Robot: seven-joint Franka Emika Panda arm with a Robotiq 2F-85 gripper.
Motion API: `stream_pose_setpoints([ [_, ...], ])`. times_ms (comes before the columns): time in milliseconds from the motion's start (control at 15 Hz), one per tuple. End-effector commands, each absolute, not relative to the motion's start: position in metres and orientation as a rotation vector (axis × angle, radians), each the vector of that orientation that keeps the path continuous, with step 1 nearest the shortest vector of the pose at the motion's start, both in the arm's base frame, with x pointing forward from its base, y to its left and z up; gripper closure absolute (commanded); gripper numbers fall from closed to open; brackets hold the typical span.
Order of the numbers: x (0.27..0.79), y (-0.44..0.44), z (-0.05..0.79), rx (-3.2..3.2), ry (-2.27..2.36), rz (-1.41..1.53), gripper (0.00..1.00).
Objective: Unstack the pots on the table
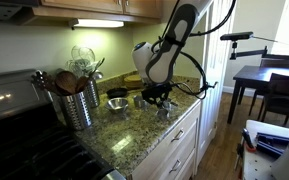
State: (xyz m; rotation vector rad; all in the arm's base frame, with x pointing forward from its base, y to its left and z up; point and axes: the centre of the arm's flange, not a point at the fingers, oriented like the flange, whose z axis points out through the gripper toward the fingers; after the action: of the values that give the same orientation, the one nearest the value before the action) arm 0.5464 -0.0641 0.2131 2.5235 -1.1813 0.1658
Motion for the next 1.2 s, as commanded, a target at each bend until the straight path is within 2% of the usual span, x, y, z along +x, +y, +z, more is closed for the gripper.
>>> stream_pose_setpoints([
  [0, 0.545, -0.067, 0.210, 2.525, -1.209, 0.191, 0.49],
  [200, 0.544, -0.067, 0.211, 2.524, -1.208, 0.189, 0.38],
  [533, 0.538, -0.069, 0.220, 2.513, -1.213, 0.197, 0.05],
  [600, 0.537, -0.070, 0.223, 2.509, -1.216, 0.200, 0.02],
  [1133, 0.530, -0.075, 0.260, 2.676, -1.039, 0.218, 0.00],
])
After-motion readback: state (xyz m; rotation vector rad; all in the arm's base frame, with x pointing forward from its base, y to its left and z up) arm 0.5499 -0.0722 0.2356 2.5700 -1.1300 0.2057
